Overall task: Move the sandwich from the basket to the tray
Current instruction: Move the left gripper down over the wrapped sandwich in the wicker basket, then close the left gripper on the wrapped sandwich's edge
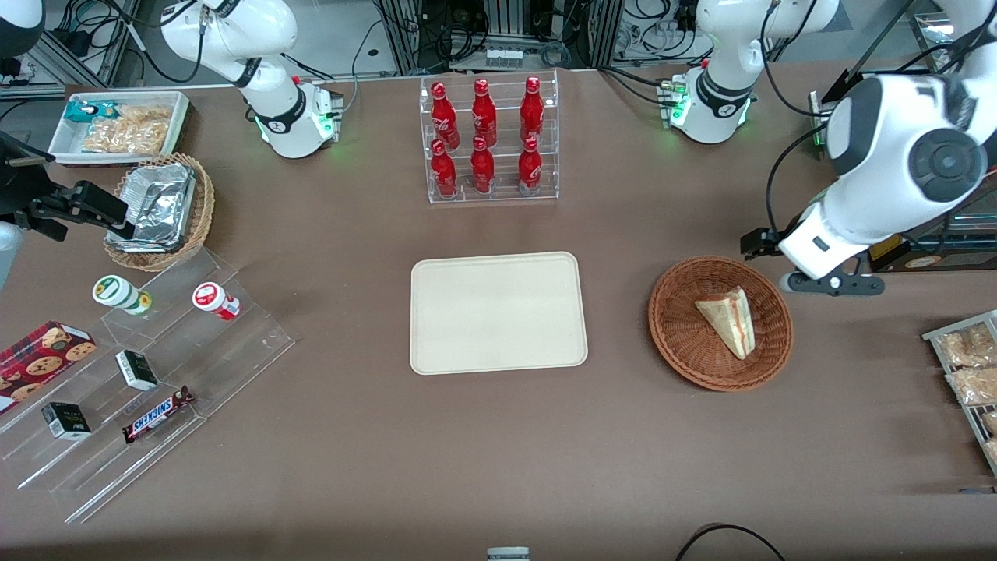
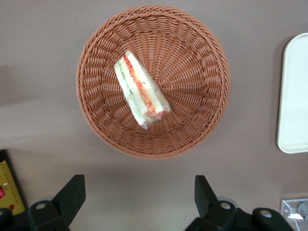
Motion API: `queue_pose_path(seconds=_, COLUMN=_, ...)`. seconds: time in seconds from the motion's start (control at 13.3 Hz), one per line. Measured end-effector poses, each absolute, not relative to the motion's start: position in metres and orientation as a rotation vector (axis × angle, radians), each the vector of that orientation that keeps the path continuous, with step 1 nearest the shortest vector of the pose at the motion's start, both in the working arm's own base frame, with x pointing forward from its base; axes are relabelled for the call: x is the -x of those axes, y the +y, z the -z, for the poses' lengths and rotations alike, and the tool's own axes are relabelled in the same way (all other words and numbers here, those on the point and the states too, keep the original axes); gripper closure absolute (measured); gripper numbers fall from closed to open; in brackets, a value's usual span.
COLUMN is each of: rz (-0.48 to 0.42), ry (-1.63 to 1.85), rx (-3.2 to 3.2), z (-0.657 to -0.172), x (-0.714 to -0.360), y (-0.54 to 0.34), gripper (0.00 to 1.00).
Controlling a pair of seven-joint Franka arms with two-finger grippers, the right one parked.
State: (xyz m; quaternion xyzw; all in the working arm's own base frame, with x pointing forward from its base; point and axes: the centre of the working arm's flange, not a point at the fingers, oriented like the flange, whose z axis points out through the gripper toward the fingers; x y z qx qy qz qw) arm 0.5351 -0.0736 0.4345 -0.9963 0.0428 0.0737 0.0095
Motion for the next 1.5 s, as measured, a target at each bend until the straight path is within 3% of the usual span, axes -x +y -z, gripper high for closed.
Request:
queue_pose_path(seconds=0.75, rz=-0.148, ry=0.016, rx=3.121, z=-0.358, x=-0.513, y=-0.07, gripper=0.0)
queue_pose_path(seconds=1.13, rz=-0.036, ry=-0.378, rx=3.111, z=-0.335, x=-0.513, y=-0.068, gripper=0.0)
queue_pose_path(seconds=1.5, rz=-0.015, ry=-0.835, rx=3.03, z=-0.31, x=-0.516, y=-0.068, gripper=0.0)
